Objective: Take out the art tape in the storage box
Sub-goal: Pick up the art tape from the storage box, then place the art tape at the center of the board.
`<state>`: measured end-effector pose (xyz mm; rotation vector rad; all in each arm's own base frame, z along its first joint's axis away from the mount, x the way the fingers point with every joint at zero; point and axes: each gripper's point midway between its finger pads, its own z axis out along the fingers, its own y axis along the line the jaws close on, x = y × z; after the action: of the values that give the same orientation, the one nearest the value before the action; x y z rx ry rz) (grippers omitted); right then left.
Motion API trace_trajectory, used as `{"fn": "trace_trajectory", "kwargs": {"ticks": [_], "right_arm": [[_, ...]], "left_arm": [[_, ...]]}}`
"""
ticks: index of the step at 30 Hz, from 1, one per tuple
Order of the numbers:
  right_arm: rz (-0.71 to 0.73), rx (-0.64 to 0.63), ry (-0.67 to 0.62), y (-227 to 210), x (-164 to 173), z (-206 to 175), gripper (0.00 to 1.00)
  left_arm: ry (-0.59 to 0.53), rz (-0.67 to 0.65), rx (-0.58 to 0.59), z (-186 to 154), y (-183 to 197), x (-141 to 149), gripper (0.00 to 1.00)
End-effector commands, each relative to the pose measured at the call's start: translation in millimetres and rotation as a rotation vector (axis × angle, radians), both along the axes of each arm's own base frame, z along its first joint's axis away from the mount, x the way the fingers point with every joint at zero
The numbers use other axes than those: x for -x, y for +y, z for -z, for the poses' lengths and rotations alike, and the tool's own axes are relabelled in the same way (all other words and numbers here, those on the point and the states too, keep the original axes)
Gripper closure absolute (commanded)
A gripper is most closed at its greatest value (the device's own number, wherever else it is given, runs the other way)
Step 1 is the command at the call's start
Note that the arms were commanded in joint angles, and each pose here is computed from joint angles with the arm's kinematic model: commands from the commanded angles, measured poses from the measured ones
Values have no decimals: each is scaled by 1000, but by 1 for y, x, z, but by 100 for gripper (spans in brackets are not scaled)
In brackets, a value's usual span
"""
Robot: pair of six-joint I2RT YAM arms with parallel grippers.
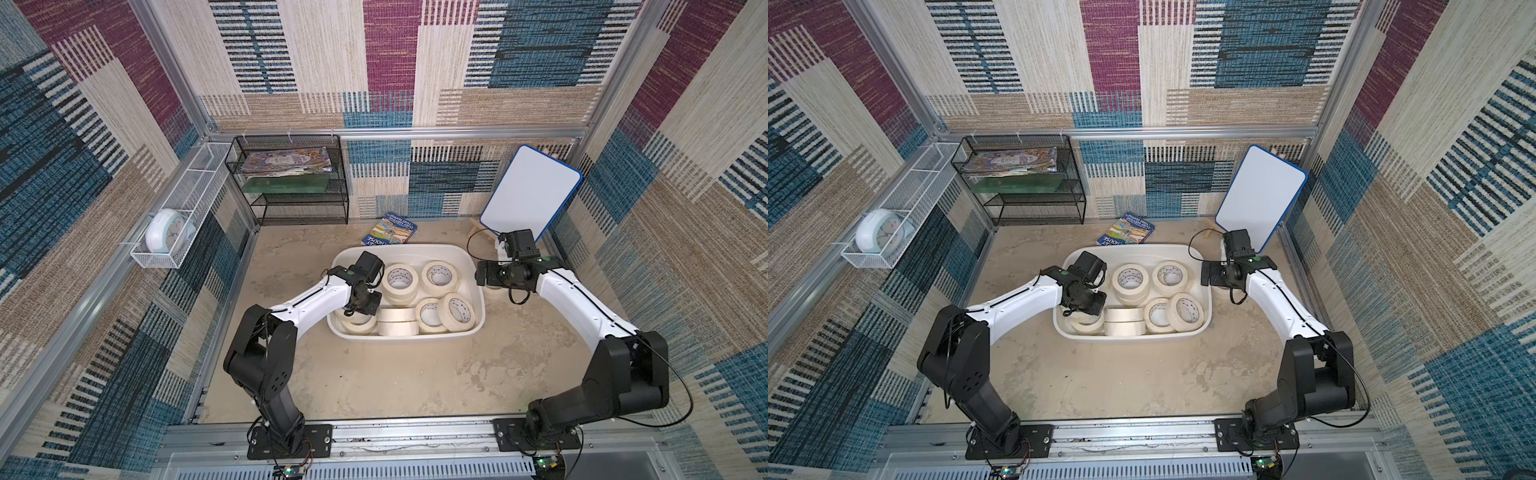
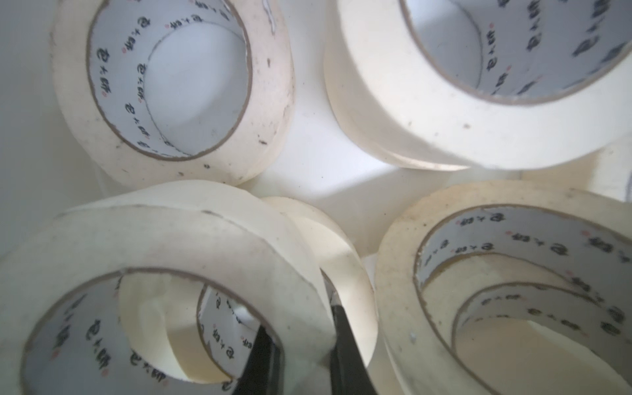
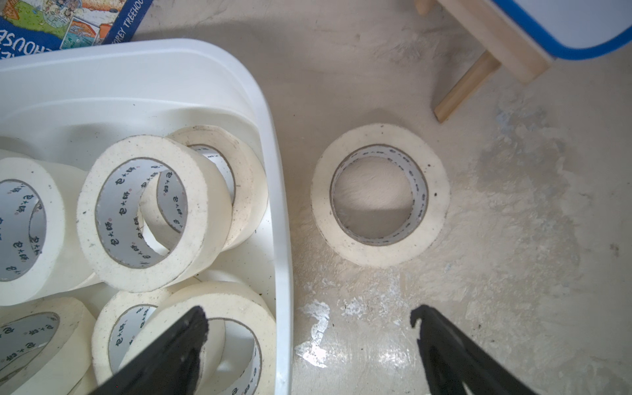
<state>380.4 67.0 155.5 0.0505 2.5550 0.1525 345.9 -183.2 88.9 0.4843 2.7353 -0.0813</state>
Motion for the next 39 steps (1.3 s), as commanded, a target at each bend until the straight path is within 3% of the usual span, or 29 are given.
{"fn": "trace_trajectory", "kwargs": {"ticks": [1,4,10,15,20,29,39], "right_arm": [[5,17,-20,-3,-1,-8,1],[8,31,-26,-5,-2,-13,1],[11,36,-36,-6,-3,-15,1],[-3,21,-55,-2,-7,-17,1],[-32,34,-73,-2,-7,-20,1],[-29,65,-88,-8,0,-27,1],[-28,73,-73,-10,9,-23,1]], "left_arm": [[-56,8,0,-26,1,-8,100],[-120,17,36,-59,-5,-16,97],[-263,31,22,-133,8,-20,100],[-314,-155,56,-152,71,-36,100],[-327,-399,148,-120,152,-61,100],[-205,-526,210,-44,213,-103,100],[-14,-612,156,36,260,-128,100]]}}
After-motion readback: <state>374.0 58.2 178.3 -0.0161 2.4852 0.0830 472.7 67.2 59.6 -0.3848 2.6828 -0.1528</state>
